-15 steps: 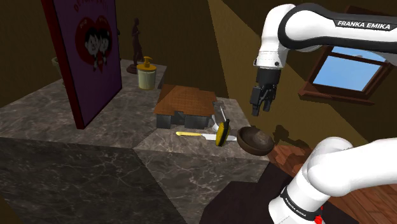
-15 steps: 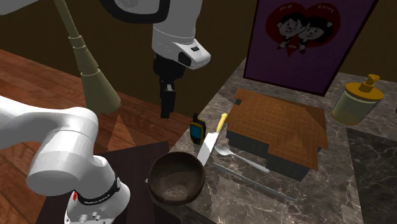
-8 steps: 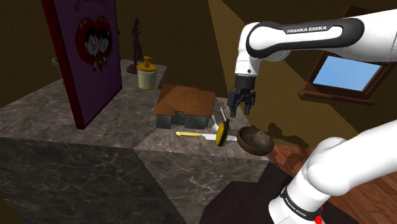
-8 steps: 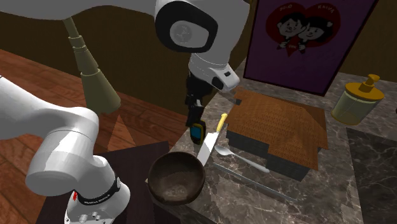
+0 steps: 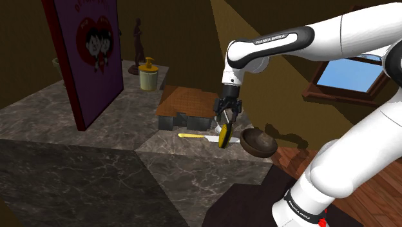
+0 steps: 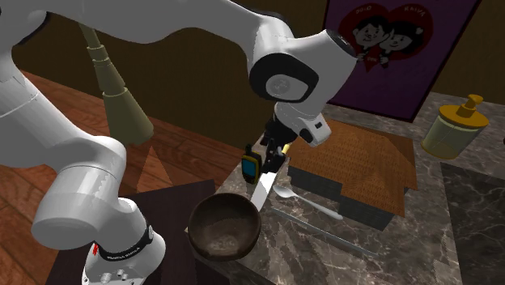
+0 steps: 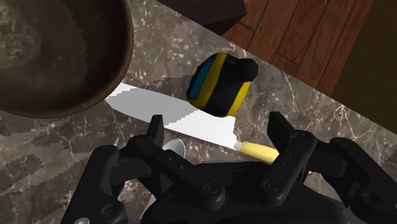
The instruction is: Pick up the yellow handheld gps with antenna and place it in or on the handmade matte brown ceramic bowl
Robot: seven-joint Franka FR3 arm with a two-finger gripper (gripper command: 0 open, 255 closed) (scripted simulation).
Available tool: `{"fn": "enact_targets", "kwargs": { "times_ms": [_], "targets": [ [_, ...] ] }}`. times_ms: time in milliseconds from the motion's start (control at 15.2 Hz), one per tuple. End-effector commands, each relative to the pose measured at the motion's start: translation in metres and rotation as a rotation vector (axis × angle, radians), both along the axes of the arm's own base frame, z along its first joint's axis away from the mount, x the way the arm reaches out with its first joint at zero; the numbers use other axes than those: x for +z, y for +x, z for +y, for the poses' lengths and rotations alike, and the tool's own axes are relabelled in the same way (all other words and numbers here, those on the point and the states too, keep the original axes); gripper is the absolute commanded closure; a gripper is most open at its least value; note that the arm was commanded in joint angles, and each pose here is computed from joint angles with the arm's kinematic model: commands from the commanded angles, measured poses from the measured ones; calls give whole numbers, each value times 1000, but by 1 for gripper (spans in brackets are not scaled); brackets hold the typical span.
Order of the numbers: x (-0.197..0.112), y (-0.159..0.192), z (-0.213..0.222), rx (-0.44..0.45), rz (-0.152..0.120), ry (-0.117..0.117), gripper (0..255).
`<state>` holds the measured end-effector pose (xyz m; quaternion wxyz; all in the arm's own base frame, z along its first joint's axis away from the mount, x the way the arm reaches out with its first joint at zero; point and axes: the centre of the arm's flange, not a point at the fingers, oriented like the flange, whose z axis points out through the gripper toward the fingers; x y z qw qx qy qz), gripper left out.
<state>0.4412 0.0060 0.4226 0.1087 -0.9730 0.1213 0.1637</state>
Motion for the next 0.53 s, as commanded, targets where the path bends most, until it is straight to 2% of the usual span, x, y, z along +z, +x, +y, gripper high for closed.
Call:
{"fn": "enact_targets", "kwargs": {
  "times_ms": [0,264,462],
  "targets": [
    [-11,0,2,-4,2,2,0],
    [-30,-6,8,-4,2,2,0],
    [-33,-7,8,-4,2,2,0]
  ]
}}
